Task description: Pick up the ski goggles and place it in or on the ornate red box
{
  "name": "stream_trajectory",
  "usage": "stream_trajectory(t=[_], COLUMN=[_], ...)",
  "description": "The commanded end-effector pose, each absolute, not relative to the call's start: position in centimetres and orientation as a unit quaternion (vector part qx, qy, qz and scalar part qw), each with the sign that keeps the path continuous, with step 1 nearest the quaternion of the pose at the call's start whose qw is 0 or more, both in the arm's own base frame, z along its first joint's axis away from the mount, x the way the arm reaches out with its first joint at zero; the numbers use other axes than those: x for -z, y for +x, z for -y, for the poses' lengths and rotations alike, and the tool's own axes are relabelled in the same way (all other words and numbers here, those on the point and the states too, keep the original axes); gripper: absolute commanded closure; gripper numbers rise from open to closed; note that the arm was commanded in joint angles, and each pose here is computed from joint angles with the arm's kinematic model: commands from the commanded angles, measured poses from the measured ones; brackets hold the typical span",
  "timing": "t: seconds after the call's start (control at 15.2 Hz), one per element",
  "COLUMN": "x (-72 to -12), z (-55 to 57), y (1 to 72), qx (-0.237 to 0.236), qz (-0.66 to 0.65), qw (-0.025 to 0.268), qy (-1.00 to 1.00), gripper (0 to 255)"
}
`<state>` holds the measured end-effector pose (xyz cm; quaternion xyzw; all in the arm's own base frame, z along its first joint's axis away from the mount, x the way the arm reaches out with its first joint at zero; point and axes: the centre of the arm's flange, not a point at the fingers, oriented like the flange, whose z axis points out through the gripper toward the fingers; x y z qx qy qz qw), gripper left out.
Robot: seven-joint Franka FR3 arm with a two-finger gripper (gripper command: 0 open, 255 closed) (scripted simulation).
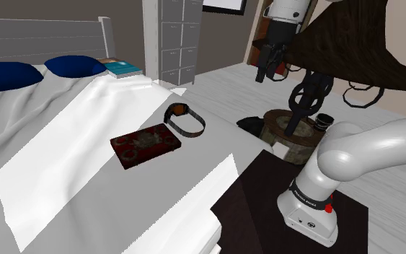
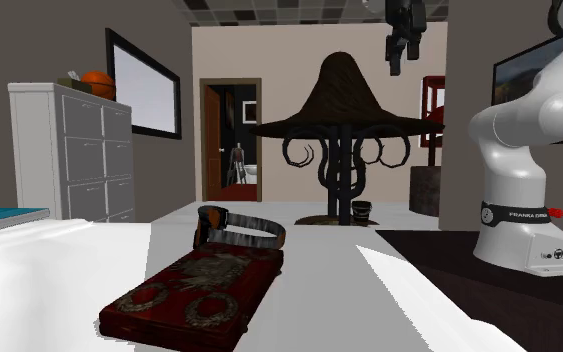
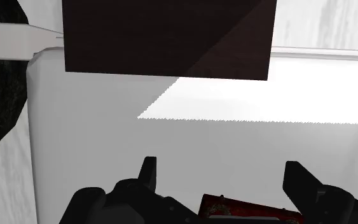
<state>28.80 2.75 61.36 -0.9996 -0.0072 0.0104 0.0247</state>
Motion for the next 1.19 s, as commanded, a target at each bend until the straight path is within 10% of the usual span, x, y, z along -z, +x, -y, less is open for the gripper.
stream_trajectory(t=[0.0, 1.12], x=[-61.4, -45.4], z=[-2.7, 3.3], y=[28.8, 42.7], qx=[-0.01, 0.009], qz=[0.007, -0.024], qw=[0.025, 0.016], qy=[-1.0, -1.0], gripper=[0, 0])
